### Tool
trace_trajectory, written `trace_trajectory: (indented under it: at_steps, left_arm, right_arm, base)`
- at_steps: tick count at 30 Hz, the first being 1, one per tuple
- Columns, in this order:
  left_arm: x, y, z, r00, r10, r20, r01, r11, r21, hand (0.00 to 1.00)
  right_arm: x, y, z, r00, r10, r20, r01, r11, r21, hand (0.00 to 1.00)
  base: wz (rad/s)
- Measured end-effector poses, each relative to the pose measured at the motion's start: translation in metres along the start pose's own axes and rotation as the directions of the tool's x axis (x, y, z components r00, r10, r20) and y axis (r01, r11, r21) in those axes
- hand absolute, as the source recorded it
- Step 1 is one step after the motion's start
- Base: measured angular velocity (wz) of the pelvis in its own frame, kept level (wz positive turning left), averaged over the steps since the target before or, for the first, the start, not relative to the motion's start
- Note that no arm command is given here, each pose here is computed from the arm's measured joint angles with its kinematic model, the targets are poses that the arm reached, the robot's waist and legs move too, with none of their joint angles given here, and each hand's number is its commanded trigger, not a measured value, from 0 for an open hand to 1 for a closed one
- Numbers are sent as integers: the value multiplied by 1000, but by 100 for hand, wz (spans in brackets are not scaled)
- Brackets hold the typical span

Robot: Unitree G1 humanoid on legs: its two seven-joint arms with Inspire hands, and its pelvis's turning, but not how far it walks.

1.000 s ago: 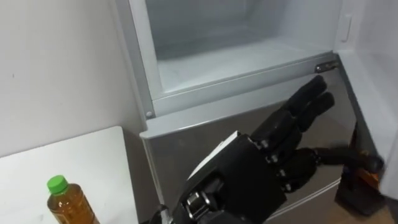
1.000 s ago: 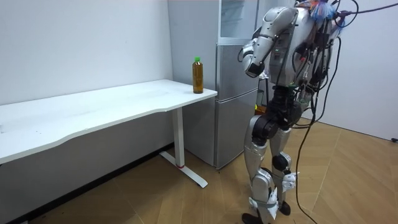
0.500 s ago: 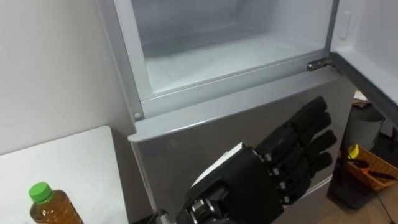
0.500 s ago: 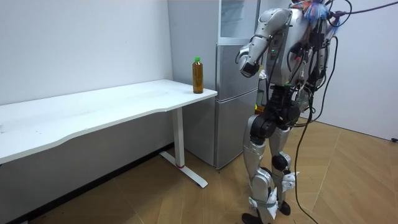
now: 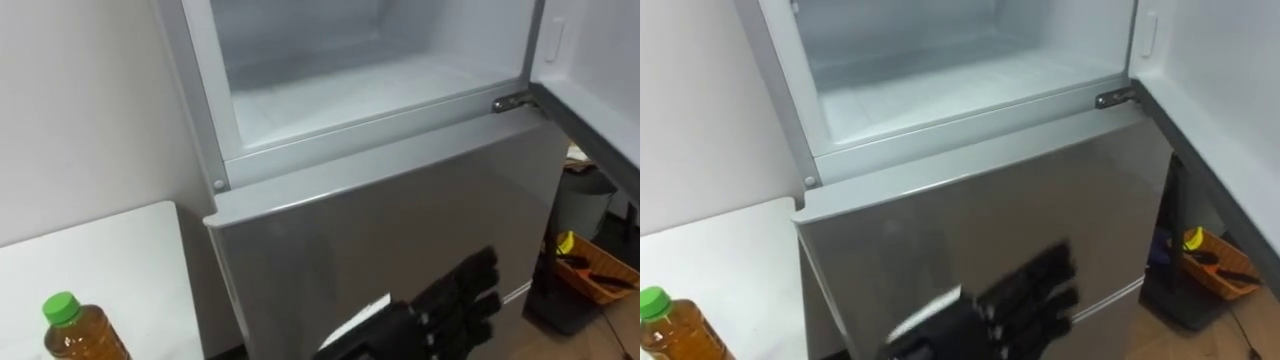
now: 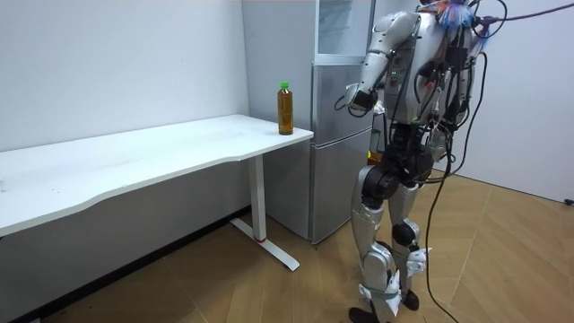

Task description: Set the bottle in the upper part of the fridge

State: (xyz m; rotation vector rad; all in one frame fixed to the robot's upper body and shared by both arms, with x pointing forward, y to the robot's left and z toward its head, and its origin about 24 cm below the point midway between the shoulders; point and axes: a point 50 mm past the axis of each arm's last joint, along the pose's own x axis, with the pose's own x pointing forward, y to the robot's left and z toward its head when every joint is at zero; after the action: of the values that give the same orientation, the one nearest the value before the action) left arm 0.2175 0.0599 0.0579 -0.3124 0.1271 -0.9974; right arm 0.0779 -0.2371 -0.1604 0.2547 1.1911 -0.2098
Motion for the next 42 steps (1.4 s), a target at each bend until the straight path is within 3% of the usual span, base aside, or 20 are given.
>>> trace_trajectory:
  at_steps: [4, 11, 17, 22, 29, 35, 42]
  left_arm:
    - [-23, 13, -41, 976, 126, -177, -129, 992, -2, 0]
    - [-53, 27, -85, 905, 240, -351, -254, 967, 7, 0]
    - [-81, 33, -118, 801, 335, -496, -359, 932, 49, 0]
    - [-104, 41, -139, 689, 425, -588, -418, 895, 157, 0]
    - [-140, 36, -169, 550, 501, -668, -467, 848, 251, 0]
    - [-175, 32, -189, 392, 600, -697, -587, 747, 313, 0]
    - [-213, 25, -206, 174, 700, -693, -747, 552, 370, 0]
  right_arm:
    - [0, 2, -2, 1000, 5, -3, -5, 1000, -3, 0]
    - [1, 6, -7, 1000, 16, -21, -17, 999, -37, 0]
    - [1, 10, -9, 999, 29, -34, -31, 996, -82, 0]
    - [1, 13, -10, 998, 41, -41, -46, 991, -123, 0]
    - [2, 15, -11, 998, 47, -37, -51, 991, -125, 0]
    - [1, 16, -13, 998, 64, -26, -68, 982, -176, 0]
    - [1, 19, -16, 997, 72, -33, -78, 975, -208, 0]
  base:
    - [6]
    - [7]
    - [10]
    - [11]
    - [10]
    - [18]
    - [10]
